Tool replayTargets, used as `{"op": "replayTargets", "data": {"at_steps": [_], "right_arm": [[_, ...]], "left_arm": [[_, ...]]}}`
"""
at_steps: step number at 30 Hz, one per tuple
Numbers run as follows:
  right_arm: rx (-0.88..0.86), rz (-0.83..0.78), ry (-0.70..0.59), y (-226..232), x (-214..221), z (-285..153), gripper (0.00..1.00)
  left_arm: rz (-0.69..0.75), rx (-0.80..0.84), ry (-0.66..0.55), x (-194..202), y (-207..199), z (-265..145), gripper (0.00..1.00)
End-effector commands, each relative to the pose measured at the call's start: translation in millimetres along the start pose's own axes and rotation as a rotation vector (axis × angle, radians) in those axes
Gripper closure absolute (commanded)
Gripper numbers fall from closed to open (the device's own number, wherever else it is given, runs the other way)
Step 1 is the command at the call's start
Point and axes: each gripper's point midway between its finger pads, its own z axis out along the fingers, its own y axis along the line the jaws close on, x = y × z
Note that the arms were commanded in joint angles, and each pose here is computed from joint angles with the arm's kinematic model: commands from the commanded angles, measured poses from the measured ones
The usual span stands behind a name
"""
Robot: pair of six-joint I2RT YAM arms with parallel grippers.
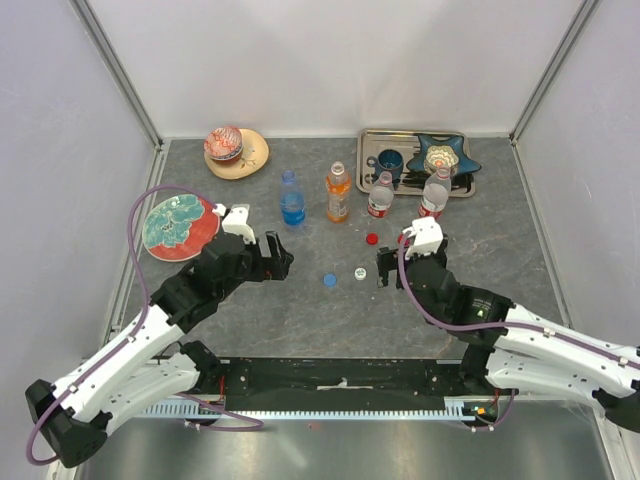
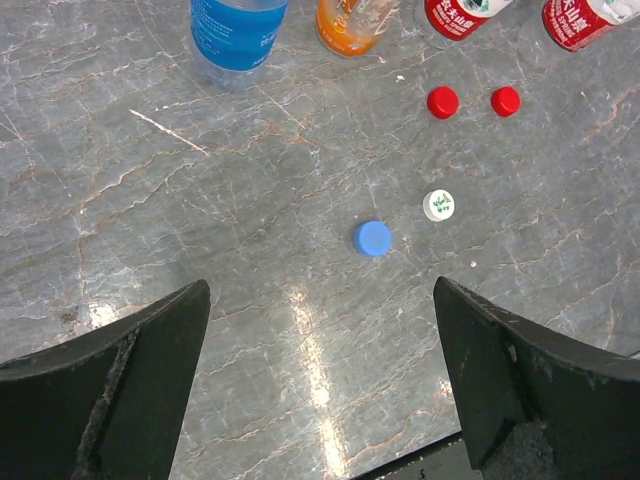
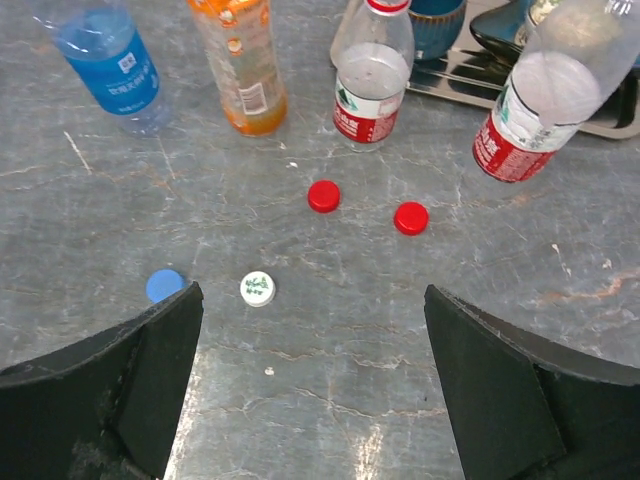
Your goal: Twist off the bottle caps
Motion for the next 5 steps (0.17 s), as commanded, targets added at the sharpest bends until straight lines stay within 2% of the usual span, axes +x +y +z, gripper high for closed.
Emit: {"op": "replayTargets", "data": {"at_steps": [1,5], "right_arm": [[0.089,0.068,-0.052,-12.1,-19.3,-2.2,0.02],[0.1,0.105,-0.074,-16.8,-21.1,-5.1,0.02]], "left_arm": [[-0.055,0.011,-0.06,-17.3,-5.9,-4.7,0.01],[-0.049,0.001,-0.054,-15.2,-3.6,-4.6,0.0]]}}
